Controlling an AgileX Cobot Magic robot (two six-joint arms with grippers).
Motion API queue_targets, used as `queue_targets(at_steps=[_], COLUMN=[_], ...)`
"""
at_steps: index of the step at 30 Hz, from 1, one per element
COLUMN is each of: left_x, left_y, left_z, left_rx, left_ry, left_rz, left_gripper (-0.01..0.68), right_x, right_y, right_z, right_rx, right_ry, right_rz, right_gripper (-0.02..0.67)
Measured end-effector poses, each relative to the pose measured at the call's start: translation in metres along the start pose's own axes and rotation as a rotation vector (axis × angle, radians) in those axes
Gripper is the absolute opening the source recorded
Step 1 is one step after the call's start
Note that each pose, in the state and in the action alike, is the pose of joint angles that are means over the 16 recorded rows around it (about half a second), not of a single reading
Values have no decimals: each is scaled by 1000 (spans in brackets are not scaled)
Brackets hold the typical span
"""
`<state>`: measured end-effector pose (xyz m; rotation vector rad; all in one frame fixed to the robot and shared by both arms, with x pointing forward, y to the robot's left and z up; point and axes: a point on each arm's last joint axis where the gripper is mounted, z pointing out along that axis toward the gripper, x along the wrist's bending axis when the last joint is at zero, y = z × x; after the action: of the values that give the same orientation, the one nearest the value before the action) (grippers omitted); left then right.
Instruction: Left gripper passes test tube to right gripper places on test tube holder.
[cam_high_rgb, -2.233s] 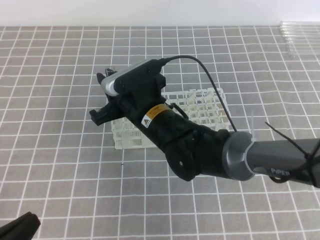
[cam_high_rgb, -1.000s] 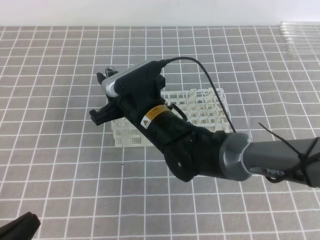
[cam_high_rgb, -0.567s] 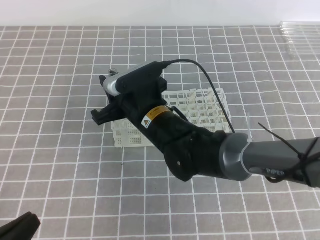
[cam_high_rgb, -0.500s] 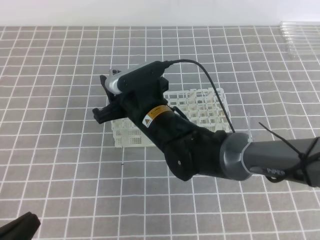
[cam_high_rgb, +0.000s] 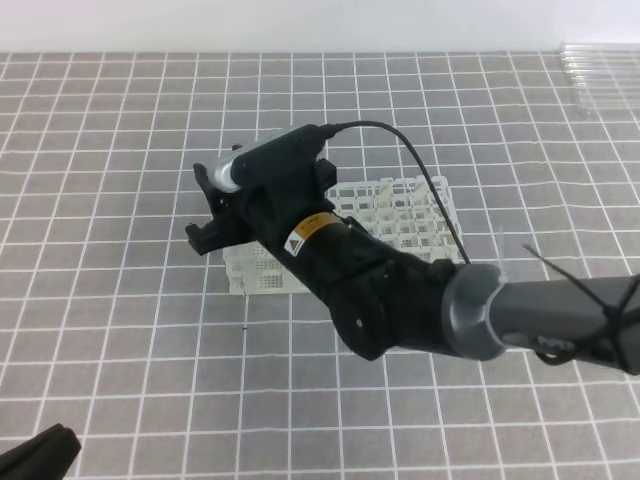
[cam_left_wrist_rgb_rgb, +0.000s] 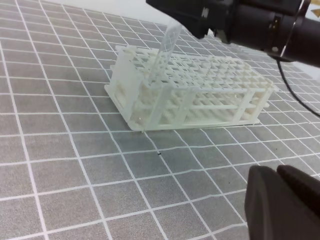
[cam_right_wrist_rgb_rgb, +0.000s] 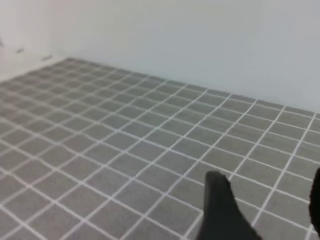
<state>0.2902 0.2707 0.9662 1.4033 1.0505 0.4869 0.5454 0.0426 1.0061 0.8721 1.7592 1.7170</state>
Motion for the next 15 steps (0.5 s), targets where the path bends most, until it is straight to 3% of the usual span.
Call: queue_targets(at_steps=[6,15], left_x=[0,0], left_y=[1,0], left_z=[0,0], left_rx=[-2,0], left_ry=[0,1], left_rz=[-1,-1], left_gripper=[0,-1], right_x=[3,3], right_y=[27,89], right_z=[-14,-78], right_rx=[59,73], right_ry=[32,83], right_rz=[-46,-100], right_gripper=[297,107])
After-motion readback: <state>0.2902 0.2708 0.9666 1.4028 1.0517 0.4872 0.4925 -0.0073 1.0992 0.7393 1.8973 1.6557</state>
